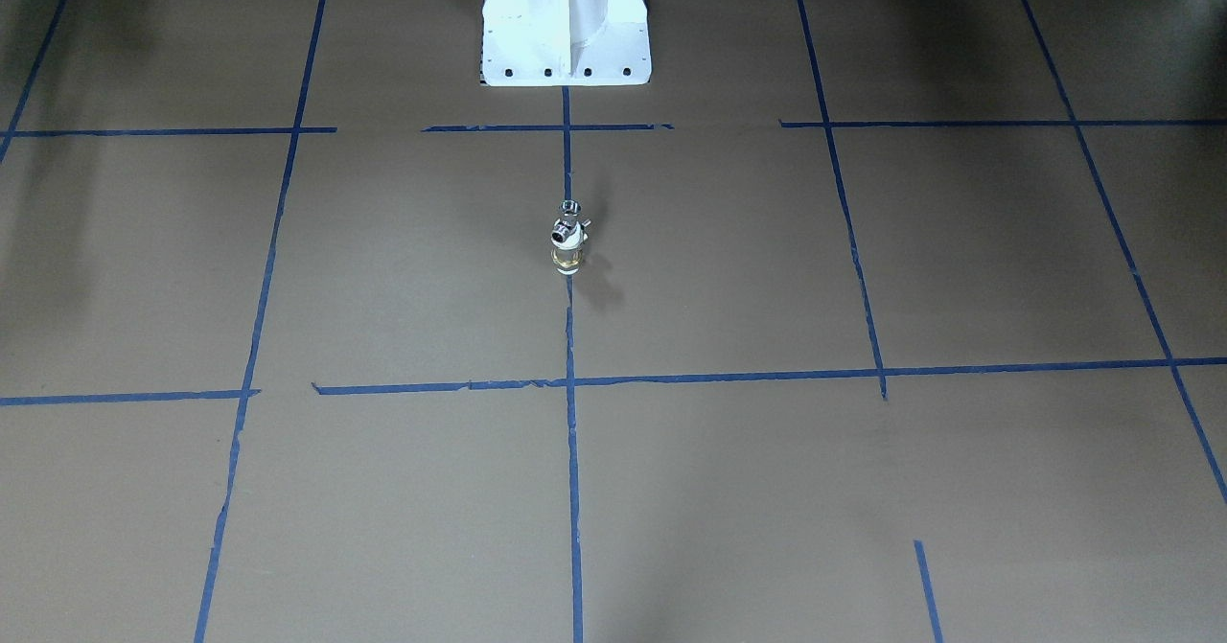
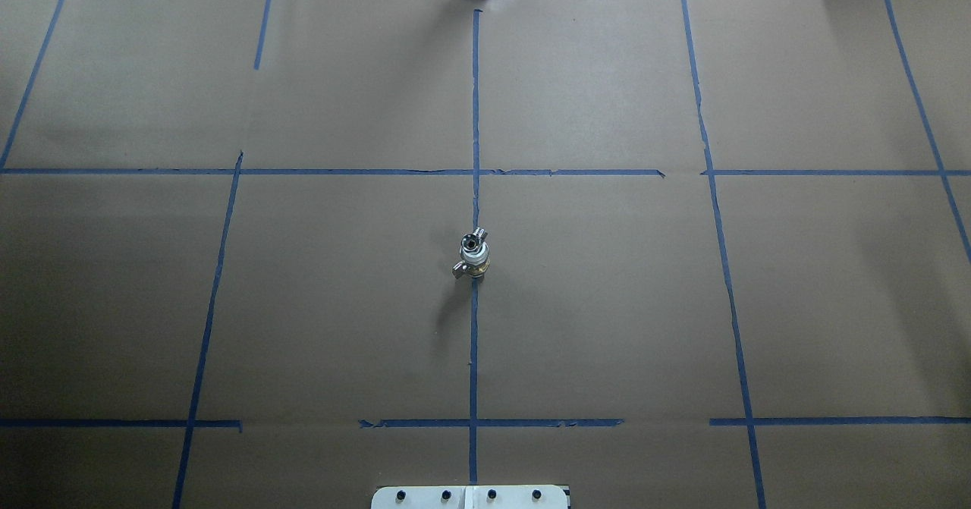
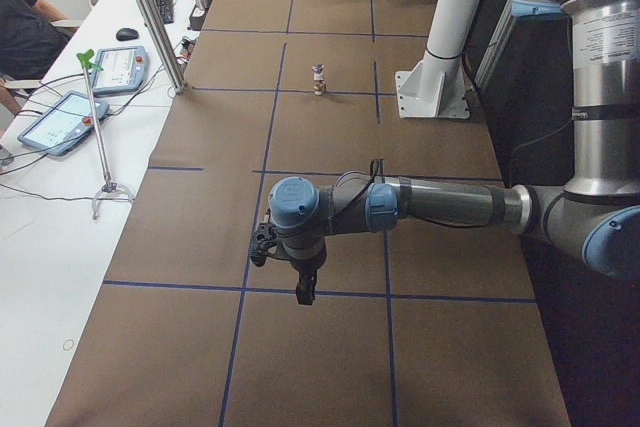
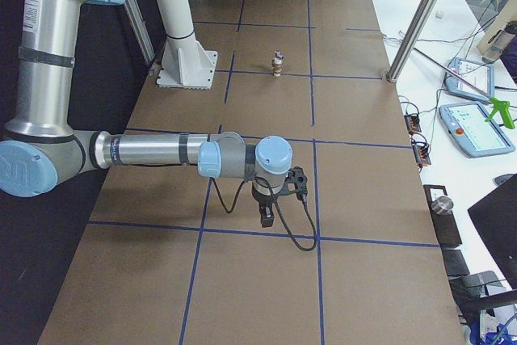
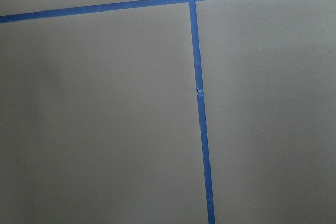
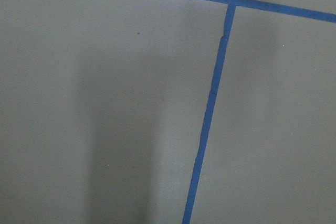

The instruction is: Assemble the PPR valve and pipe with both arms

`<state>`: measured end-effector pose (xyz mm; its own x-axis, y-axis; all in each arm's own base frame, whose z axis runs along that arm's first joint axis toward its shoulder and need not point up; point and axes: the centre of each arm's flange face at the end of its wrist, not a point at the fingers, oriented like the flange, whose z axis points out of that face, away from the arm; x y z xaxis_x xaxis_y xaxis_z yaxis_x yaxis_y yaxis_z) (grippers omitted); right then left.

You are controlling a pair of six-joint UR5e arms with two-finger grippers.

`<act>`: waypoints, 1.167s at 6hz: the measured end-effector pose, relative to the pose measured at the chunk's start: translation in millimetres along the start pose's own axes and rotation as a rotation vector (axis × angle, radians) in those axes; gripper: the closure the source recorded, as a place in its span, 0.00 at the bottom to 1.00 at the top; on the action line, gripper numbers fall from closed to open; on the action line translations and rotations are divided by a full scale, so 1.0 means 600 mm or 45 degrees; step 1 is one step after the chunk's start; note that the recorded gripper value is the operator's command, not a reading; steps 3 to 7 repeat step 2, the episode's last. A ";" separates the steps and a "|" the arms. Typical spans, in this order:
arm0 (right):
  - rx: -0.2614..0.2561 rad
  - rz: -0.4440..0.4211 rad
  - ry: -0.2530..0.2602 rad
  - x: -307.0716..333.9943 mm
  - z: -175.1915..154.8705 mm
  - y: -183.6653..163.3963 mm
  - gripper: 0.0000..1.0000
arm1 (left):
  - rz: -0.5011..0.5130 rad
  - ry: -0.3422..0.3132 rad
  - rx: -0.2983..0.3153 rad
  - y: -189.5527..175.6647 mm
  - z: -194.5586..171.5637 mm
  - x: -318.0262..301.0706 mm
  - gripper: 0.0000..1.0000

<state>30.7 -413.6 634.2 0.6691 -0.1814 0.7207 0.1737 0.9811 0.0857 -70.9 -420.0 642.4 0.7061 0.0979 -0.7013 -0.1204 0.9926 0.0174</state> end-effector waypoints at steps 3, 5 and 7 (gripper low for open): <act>0.010 -0.014 0.024 -0.002 -0.006 -0.003 0.00 | 0.019 -0.090 -0.014 -0.002 -0.003 -0.004 0.00; 0.010 -0.014 0.024 -0.002 -0.006 -0.003 0.00 | 0.019 -0.090 -0.014 -0.002 -0.003 -0.004 0.00; 0.010 -0.014 0.024 -0.002 -0.006 -0.003 0.00 | 0.019 -0.090 -0.014 -0.002 -0.003 -0.004 0.00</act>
